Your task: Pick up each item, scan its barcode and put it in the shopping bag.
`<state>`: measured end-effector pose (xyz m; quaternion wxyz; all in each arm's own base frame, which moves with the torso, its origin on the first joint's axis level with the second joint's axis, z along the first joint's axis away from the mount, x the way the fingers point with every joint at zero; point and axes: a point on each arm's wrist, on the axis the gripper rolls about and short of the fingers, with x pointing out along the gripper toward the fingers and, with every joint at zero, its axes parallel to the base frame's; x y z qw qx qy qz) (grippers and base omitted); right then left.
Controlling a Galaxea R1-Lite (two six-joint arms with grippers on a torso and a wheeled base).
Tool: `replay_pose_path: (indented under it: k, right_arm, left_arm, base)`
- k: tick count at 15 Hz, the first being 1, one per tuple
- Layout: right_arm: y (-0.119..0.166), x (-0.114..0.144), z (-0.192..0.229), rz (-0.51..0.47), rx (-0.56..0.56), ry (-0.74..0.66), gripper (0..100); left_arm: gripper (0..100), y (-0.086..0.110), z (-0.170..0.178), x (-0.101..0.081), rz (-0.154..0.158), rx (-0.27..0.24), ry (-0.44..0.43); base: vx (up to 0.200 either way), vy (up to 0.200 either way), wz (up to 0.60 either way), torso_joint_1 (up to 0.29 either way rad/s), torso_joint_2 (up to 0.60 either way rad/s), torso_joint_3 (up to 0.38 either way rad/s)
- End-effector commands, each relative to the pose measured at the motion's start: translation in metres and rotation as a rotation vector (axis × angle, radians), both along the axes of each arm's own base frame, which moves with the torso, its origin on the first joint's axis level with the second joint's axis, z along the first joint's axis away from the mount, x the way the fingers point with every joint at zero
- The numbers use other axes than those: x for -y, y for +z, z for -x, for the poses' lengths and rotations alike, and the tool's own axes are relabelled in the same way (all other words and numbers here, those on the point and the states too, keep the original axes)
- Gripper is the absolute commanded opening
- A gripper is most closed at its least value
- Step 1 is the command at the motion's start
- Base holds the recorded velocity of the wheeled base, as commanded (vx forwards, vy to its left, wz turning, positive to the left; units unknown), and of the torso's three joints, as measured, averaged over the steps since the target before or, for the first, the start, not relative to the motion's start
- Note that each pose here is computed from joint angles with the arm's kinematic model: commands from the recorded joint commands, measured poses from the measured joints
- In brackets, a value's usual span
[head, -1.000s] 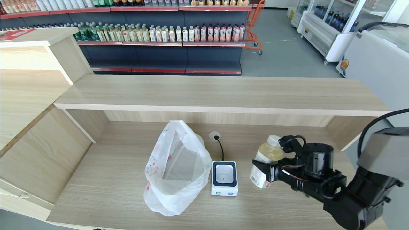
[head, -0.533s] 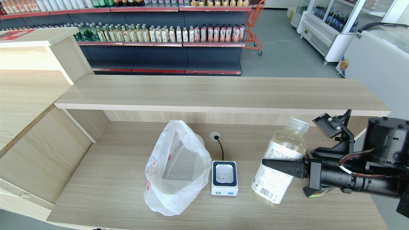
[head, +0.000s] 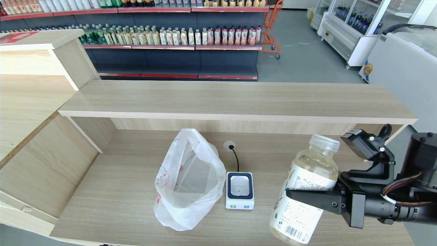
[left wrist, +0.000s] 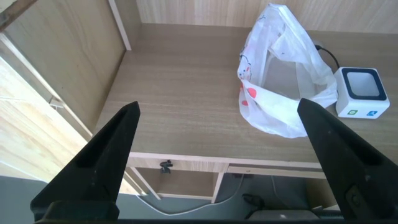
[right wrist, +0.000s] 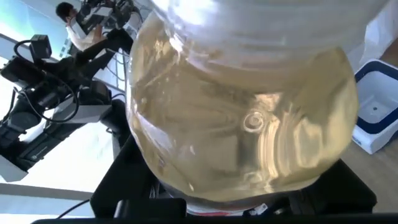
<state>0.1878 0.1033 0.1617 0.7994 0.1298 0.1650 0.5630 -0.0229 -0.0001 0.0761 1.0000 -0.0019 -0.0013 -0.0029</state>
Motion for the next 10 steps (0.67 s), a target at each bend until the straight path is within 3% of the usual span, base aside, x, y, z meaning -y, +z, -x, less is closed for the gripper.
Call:
replay_pose_path:
  k: [1,10]
  right_arm:
    - [-0.002,-0.008,0.005,0.005,-0.010,0.038,0]
    - [-0.016,-0.034,0.005,0.060,-0.053,0.023,0]
  left_arm:
    - [100,0.000,0.000,0.000,0.001,0.001,0.000]
    - [100,0.000,0.000,0.000,0.001,0.001,0.000]
  base:
    - [0.000,0.000,0.00,0.000,0.00,0.000]
    - [0.000,0.000,0.00,0.000,0.00,0.000]
